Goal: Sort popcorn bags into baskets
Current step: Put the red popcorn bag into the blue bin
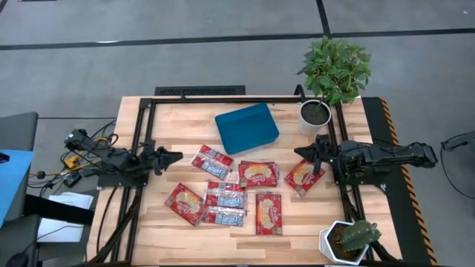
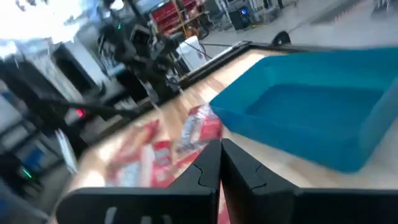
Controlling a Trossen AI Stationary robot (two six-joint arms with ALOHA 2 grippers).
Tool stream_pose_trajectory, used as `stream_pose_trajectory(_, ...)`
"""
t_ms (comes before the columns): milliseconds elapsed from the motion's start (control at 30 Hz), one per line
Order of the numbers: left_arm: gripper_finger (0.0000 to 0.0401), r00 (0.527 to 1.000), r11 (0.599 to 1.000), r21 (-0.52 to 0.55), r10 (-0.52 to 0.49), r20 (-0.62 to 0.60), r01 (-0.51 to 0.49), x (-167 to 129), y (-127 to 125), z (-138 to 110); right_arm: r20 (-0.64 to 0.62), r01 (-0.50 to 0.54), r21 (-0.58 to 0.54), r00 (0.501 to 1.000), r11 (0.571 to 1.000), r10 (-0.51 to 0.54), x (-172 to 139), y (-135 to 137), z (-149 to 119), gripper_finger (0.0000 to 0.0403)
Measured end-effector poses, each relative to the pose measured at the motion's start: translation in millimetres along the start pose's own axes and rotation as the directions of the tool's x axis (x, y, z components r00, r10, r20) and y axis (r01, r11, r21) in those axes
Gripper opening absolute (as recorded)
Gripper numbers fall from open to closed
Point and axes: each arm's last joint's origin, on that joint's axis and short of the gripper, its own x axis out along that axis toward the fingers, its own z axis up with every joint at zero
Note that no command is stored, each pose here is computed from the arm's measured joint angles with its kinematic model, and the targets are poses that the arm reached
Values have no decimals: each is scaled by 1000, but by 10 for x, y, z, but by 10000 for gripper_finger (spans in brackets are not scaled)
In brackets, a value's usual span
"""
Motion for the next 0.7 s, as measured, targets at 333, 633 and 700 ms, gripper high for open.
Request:
stream_pose_trajectory(333,205,995,997,-12,72,67,-71,-1,27,14,-2,6,297,1000,955,-6,0,-4,1,37)
stream_pose_trajectory(633,205,986,991,-127,59,153,-40,5,-45,117,46,-37,305,999,952,25,-2,29,54,40)
stream_pose_trajectory(700,205,995,991,-129,-20,102,33,11,-145,169,71,-59,300,997,952,39,-5,45,81,45)
